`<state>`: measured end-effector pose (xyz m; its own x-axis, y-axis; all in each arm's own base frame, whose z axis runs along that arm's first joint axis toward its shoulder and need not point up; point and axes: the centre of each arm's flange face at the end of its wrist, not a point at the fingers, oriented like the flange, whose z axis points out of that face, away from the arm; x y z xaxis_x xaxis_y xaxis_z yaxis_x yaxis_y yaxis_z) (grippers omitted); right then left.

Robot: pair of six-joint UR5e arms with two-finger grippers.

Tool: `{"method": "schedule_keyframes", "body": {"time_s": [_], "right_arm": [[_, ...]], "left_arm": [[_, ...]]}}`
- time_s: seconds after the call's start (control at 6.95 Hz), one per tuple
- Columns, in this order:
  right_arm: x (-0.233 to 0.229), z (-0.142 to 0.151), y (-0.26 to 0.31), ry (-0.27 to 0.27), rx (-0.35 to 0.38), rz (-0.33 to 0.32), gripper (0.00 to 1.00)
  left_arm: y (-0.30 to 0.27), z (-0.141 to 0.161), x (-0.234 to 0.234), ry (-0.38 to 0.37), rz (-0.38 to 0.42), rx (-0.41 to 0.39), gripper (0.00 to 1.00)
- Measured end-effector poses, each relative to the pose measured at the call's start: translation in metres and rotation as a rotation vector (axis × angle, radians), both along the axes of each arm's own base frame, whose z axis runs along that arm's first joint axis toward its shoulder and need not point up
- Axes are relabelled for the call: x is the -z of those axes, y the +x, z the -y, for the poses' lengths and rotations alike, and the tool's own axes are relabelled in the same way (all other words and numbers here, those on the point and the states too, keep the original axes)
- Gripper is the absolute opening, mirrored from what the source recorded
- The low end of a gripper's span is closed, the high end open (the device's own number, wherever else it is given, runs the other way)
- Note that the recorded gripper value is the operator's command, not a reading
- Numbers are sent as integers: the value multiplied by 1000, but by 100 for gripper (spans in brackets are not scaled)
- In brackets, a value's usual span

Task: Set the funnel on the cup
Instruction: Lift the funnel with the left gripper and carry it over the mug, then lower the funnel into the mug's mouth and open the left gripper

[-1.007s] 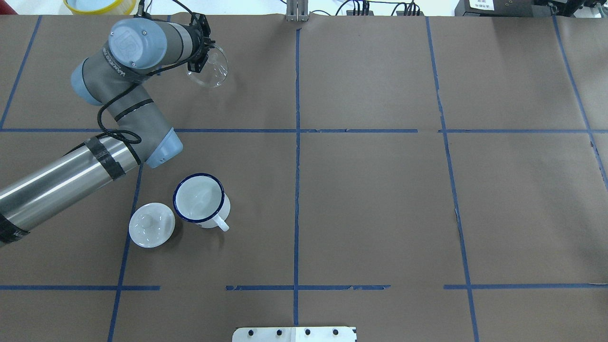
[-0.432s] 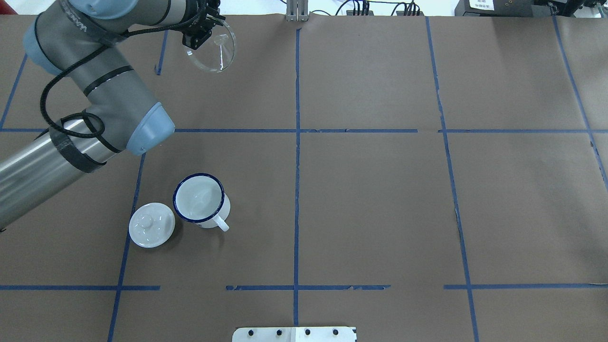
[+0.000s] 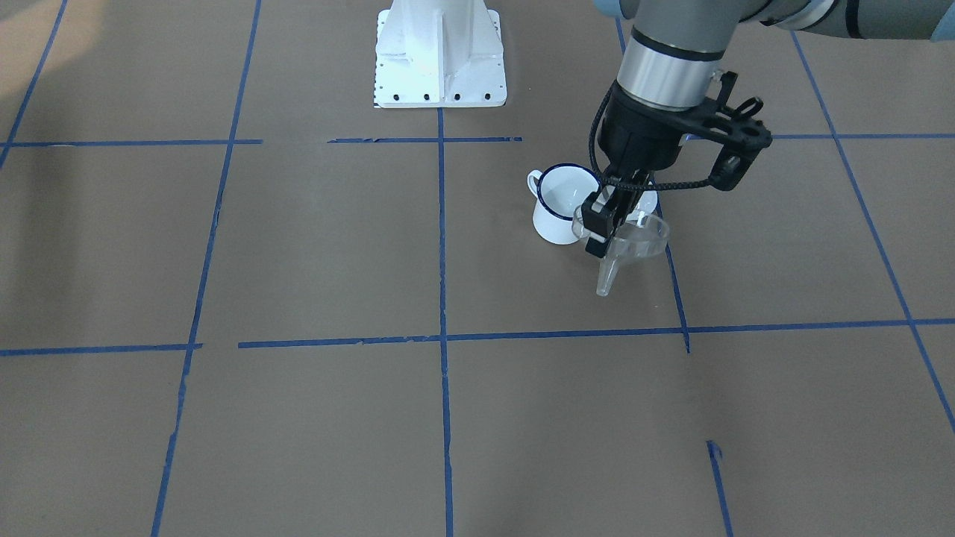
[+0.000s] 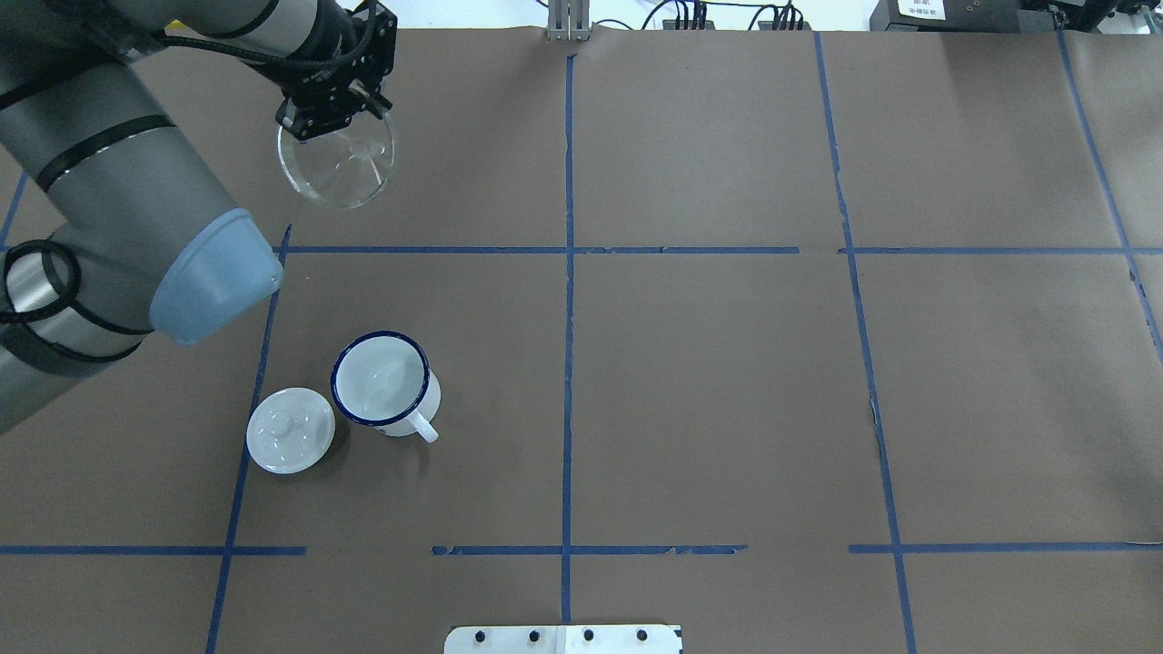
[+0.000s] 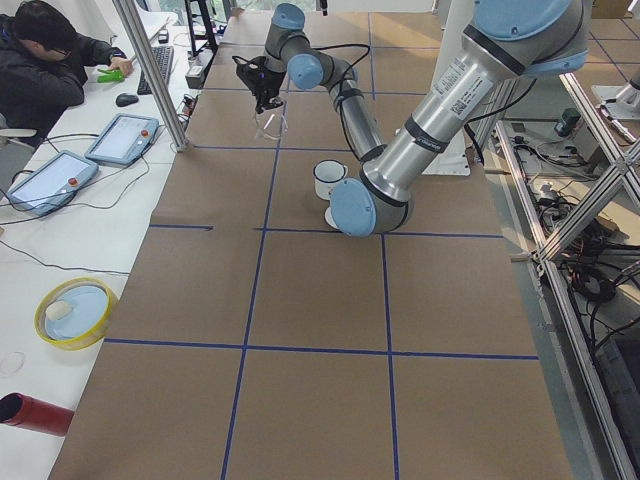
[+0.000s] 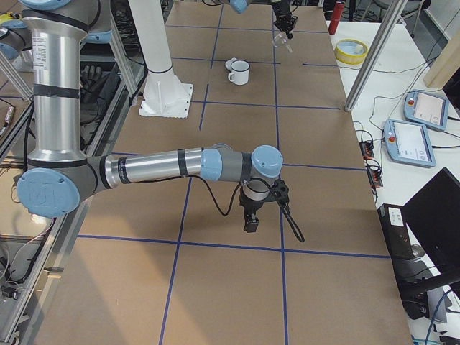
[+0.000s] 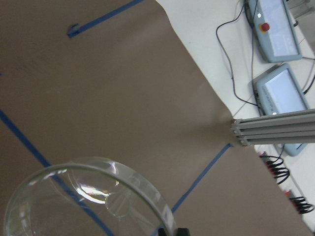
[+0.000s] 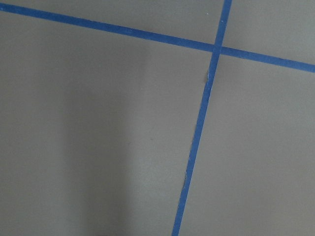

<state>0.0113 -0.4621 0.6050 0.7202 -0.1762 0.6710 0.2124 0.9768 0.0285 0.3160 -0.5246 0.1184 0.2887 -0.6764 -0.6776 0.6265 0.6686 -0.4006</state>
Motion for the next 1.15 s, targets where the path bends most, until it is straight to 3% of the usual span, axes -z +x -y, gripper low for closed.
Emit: {"method": "schedule_keyframes", "body": {"time_s": [0.29,0.58,0.86,1.15], "right_arm": [[0,0,0,0,0,0,100],[0,0,0,0,0,0,100],[0,0,0,0,0,0,100],[0,0,0,0,0,0,100]], "left_arm": [[31,-58,-11,-42,143,-258,0],[88,-105,-22,-36,168,-418,0],[129,-124,-48,-31,173,-485,0],[150,-117,-68,-25,183,-500,0]]}}
